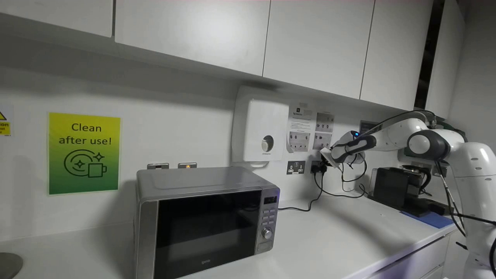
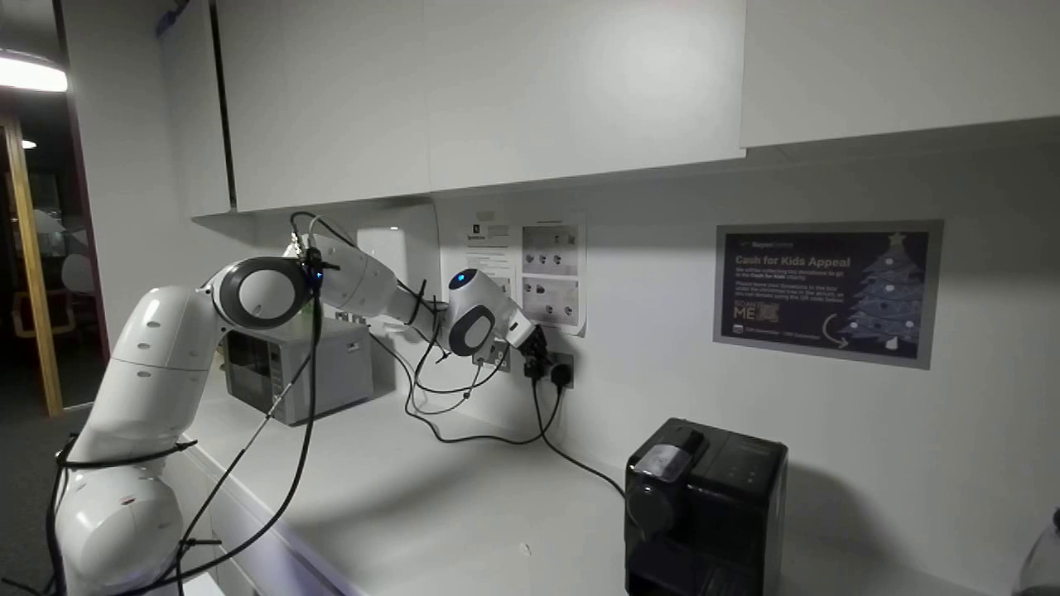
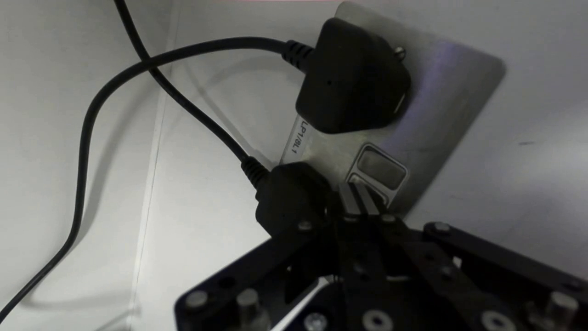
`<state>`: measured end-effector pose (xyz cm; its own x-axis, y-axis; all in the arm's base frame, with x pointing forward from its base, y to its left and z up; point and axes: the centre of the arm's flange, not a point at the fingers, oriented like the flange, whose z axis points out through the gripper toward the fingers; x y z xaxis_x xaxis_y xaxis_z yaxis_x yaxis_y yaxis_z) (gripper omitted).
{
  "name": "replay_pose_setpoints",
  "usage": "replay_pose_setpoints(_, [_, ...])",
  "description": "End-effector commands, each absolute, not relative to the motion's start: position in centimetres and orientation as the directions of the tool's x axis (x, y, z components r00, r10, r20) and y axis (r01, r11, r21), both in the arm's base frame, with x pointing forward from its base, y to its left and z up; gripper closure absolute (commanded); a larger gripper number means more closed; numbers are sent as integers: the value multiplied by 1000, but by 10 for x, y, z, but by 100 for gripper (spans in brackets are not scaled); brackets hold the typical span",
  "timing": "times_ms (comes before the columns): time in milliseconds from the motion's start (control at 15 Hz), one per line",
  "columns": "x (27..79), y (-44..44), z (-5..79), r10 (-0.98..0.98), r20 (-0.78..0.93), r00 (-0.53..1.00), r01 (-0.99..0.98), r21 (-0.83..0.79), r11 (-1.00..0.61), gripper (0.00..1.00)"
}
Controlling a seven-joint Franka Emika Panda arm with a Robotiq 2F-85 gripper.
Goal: Flip the switch on the wall
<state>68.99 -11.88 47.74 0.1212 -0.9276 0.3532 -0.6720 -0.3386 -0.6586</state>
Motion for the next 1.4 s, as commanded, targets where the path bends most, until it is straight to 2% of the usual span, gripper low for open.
replay_pose_setpoints(0, [695,-108,490,-926,363,102,-646,-684,-339,100])
replay_pose_setpoints(1333, [688,-85,527,-927,354,123,-585,-729,-356,100])
